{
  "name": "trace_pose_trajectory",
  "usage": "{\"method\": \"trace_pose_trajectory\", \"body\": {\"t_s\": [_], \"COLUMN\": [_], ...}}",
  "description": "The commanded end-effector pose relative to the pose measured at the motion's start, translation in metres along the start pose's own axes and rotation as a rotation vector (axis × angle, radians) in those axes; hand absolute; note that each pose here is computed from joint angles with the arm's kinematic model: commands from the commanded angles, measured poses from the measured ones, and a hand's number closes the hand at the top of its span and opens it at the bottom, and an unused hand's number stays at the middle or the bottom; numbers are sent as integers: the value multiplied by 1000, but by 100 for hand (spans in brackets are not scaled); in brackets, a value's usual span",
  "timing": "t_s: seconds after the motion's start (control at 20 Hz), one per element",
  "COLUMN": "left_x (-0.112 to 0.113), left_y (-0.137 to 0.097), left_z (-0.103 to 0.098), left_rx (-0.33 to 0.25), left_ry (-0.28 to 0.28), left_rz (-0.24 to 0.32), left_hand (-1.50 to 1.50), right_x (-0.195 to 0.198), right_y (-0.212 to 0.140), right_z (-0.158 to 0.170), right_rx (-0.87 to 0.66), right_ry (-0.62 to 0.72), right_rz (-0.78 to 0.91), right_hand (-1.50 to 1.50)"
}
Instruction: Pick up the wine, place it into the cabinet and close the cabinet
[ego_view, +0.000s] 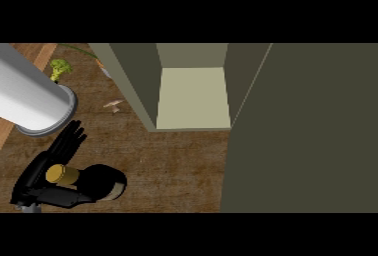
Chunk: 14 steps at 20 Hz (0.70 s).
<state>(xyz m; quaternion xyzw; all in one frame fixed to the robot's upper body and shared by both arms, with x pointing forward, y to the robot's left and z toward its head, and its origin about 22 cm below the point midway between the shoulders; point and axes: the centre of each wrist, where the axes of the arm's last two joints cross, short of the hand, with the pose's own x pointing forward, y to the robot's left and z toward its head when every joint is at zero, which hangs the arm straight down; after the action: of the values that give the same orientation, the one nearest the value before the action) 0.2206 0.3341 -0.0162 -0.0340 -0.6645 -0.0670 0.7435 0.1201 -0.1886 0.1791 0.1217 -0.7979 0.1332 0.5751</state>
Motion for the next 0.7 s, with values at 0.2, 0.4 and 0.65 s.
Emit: {"method": "trace_pose_trajectory", "body": {"t_s": [0.2, 0.4, 0.65], "left_x": [-31, -51, -71], "left_y": [-13, -18, -9], "left_z": [1, 0, 16], "left_rx": [-58, -67, -66], "left_ry": [50, 39, 45], "left_rz": [7, 13, 42], "left_hand": [-150, -150, -150], "right_x": [46, 51, 51], "right_y": [-2, -3, -4], "right_z": [30, 36, 41], "right_rx": [17, 13, 7], "right_ry": [-106, -89, -81], "right_rz": [-50, -27, -34], "right_hand": [-150, -150, -150]}}
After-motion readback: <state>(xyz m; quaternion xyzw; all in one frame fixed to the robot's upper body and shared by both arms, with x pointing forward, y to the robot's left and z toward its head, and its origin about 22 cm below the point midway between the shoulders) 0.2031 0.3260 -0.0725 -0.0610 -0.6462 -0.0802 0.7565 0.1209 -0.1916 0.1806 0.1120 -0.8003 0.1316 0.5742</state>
